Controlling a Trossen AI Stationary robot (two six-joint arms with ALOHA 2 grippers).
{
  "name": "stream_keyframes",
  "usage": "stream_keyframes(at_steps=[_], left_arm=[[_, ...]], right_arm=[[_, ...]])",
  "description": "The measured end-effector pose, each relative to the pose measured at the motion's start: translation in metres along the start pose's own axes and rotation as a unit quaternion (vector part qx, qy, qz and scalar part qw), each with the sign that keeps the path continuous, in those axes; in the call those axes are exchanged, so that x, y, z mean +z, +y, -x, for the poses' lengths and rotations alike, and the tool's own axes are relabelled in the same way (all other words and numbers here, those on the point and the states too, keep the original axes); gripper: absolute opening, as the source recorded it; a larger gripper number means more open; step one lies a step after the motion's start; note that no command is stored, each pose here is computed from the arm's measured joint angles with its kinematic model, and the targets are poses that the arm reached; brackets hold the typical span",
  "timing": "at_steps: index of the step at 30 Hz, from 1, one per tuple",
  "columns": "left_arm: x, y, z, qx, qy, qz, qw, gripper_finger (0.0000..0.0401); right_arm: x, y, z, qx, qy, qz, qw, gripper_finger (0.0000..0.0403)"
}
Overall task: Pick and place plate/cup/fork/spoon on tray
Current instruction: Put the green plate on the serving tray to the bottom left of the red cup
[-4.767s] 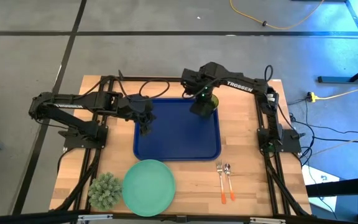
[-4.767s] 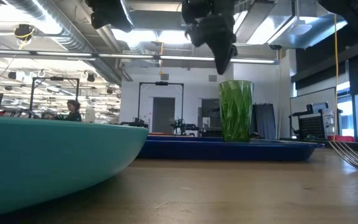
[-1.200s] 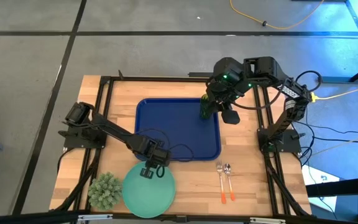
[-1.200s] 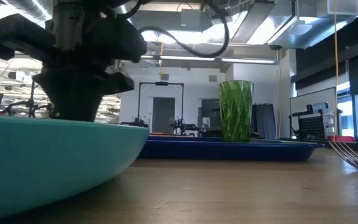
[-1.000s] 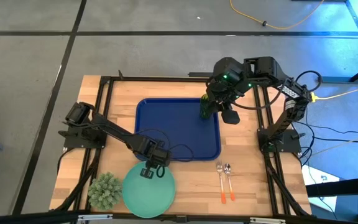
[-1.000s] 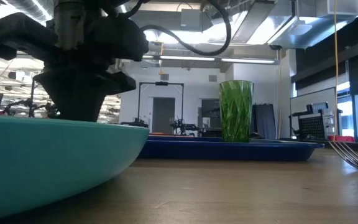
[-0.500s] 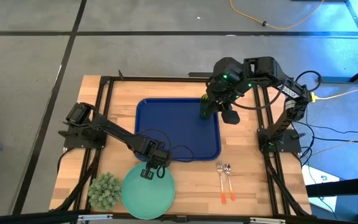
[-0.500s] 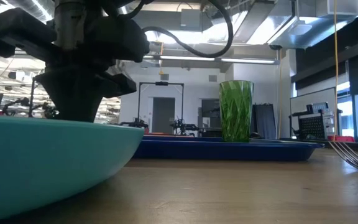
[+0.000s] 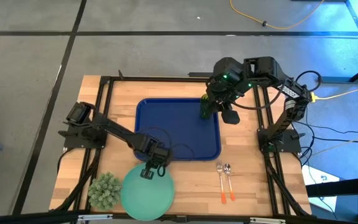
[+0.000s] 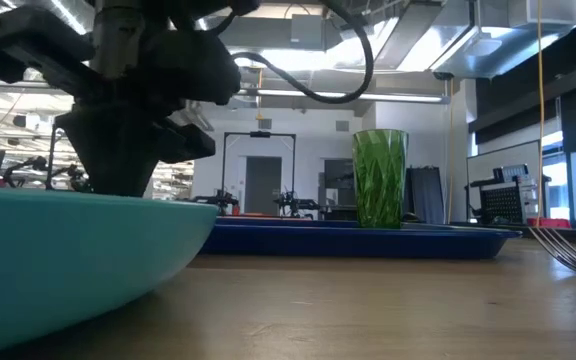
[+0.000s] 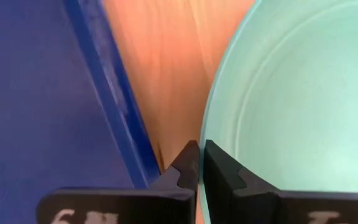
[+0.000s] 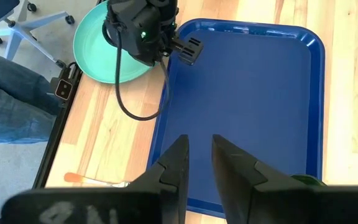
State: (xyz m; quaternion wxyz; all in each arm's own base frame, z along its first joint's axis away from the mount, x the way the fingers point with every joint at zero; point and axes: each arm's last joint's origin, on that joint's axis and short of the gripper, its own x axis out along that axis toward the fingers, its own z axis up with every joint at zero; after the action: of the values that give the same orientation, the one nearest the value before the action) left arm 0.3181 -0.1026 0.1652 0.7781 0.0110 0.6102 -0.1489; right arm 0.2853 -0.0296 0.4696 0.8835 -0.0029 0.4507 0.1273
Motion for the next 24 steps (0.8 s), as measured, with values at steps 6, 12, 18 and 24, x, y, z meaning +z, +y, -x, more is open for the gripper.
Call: stream_keyframes(at_steps=[6,12,18,24], left_arm=[[0.0,0.009,0.013,-0.019,-0.011,0.02,1.0,0.0002],[0.008,0.016,0.037,-0.045,-0.047,0.012,0.998,0.0001],[0.01,0.027,0.05,-0.062,-0.051,0.02,0.997,0.0001],[0.02,0.045,0.073,-0.053,-0.06,0.011,0.997,0.0001]], right_arm=[[0.0,0.0,0.0,0.0,0.0,0.0,1.0,0.0072],[0.0,0.0,0.0,0.0,0.0,0.0,1.0,0.0072],[0.0,0.0,0.0,0.0,0.0,0.0,1.0,0.0072],[0.0,0.0,0.0,0.0,0.0,0.0,1.0,0.0072]])
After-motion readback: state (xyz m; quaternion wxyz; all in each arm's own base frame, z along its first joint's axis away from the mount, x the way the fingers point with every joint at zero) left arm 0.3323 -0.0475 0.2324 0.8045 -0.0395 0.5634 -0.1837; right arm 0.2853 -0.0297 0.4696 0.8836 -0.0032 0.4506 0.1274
